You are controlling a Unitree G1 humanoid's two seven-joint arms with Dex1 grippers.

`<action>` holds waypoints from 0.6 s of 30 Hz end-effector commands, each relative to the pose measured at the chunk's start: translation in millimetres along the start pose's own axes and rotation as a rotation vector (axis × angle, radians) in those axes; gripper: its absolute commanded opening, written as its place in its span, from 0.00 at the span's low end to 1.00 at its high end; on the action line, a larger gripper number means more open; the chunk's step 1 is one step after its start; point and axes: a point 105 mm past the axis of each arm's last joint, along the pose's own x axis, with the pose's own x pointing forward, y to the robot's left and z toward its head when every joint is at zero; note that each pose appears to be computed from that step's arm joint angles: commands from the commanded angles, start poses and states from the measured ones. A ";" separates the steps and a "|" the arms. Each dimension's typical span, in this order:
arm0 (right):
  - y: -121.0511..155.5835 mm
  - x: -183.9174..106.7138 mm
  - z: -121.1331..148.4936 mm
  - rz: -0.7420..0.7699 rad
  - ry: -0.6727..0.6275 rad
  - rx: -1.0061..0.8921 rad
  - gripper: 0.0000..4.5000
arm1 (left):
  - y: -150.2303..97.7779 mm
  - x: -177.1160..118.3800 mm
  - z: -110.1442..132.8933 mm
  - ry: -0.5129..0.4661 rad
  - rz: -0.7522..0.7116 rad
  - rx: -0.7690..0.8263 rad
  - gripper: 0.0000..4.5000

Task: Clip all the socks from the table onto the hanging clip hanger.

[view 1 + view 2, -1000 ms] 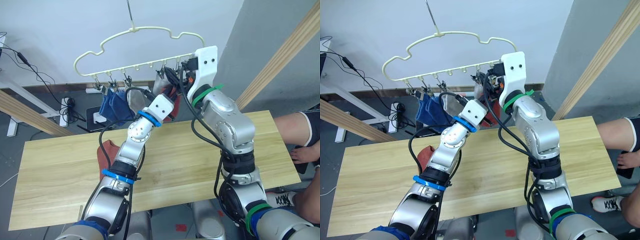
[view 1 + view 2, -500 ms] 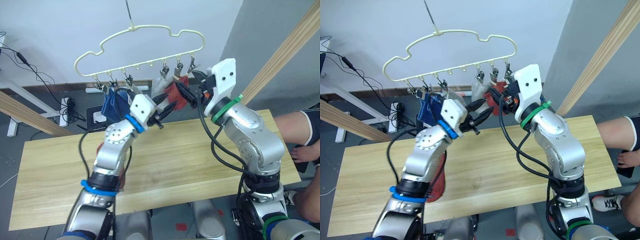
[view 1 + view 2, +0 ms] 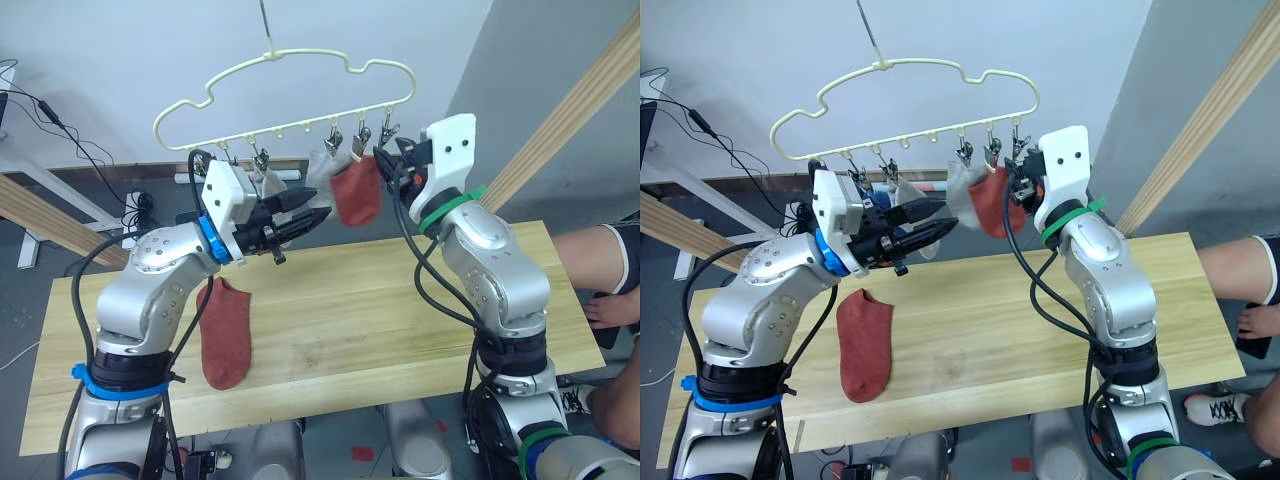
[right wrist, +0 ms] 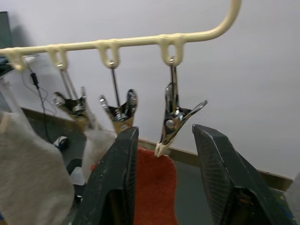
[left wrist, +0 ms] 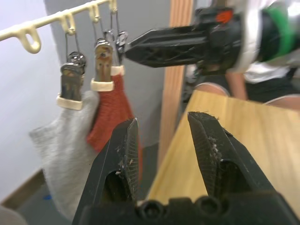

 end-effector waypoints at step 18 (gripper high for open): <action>-21.8 19.5 11.2 -0.119 -0.062 -0.079 0.42 | 5.5 -5.3 28.9 -0.044 0.013 0.066 0.42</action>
